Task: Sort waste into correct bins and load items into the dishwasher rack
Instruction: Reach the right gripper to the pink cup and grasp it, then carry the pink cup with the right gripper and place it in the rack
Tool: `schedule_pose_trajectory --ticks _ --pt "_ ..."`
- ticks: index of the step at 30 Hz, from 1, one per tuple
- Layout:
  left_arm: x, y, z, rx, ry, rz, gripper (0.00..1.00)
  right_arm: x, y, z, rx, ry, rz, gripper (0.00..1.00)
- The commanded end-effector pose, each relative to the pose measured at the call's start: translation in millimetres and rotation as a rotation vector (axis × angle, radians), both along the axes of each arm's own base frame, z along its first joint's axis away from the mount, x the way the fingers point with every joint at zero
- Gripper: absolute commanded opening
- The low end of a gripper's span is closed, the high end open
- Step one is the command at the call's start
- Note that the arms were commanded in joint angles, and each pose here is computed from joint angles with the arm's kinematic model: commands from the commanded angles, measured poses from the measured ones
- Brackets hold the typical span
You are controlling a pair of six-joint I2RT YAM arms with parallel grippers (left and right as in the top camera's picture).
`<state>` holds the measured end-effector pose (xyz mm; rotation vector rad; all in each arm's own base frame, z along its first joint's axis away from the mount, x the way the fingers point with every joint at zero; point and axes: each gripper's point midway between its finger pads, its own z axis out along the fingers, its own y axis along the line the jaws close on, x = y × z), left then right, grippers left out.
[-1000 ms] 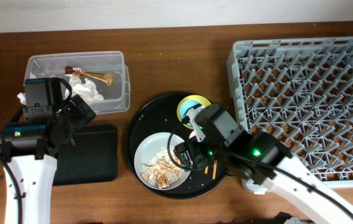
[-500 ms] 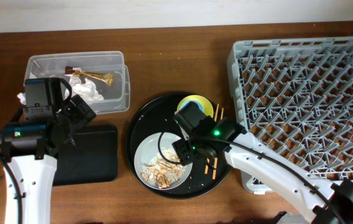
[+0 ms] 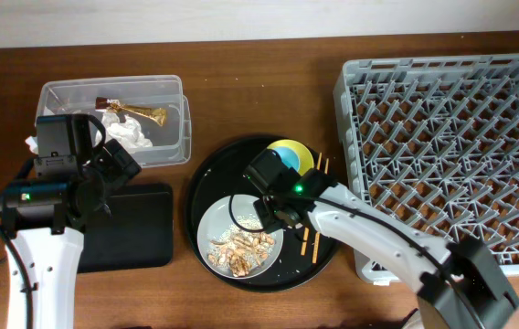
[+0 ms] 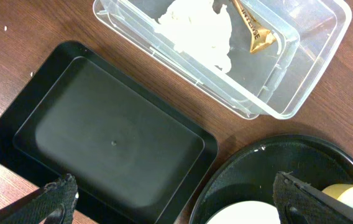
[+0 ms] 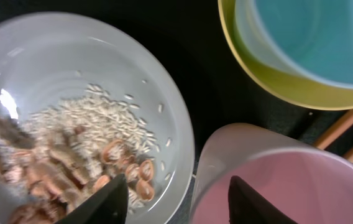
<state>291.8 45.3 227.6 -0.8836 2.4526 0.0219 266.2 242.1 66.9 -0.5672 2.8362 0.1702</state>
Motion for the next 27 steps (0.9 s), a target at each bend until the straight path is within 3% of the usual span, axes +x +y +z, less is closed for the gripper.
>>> schedule_pose_trajectory --ticks 1,6,15,19,21,27 --pt "-2 3 3 0.008 -0.009 0.016 0.99 5 1 -6 -0.028 -0.008 -0.010 0.44" --pt "-2 3 3 0.008 -0.009 0.016 0.99 7 2 3 -0.028 -0.004 -0.024 0.26" --pt "-2 3 3 0.008 -0.009 0.016 0.99 4 -1 11 -0.041 0.011 -0.024 0.11" --pt "-2 3 3 0.008 -0.008 0.016 0.99 5 -6 10 -0.068 -0.002 -0.032 0.11" --pt "-2 3 3 0.008 -0.008 0.016 0.99 5 -6 10 -0.066 0.000 -0.042 0.04" --pt "-2 3 3 0.008 -0.008 0.016 0.99 -3 -8 35 -0.038 0.010 -0.046 0.04"
